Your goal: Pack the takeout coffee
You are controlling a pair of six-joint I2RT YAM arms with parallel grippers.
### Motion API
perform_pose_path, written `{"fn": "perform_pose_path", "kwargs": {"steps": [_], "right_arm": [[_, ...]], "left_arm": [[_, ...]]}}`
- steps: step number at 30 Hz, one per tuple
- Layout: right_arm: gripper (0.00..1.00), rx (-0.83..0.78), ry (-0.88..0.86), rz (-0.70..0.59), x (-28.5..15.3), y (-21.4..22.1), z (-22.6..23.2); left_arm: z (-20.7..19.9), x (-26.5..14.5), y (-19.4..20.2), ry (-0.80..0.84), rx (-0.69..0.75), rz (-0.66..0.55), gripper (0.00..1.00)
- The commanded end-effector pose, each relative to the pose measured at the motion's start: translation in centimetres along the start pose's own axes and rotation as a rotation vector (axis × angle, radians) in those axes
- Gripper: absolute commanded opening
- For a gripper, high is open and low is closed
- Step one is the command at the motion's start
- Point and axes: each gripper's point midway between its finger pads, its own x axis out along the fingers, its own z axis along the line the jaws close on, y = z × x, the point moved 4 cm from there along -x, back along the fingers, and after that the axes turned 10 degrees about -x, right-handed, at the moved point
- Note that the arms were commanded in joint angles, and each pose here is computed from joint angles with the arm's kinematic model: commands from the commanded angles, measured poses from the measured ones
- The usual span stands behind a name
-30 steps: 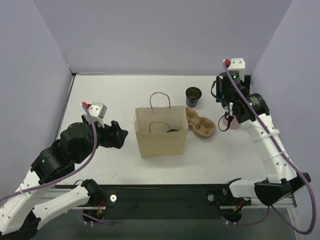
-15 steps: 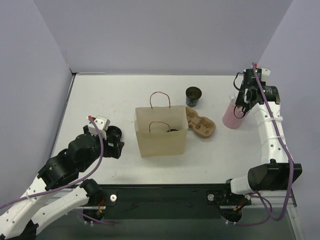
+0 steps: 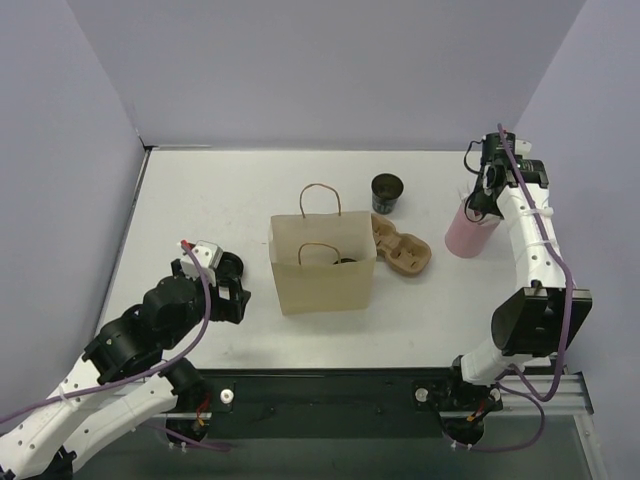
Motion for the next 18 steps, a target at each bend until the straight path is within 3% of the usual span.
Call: {"fn": "perform_pose_path", "kwargs": {"steps": [1, 18], "right_arm": [[0.42, 0.014, 0.016, 0.002, 0.1, -0.8, -0.3], [0.37, -0.022, 0.080, 0.040, 1.9, -1.2, -0.6]], "left_arm": [[-0.7, 0.0, -1.2, 0.046, -0.034, -0.071, 0.97], [-0.7, -0.9, -2.7, 0.039, -0.041, -0.120, 0.97]]}}
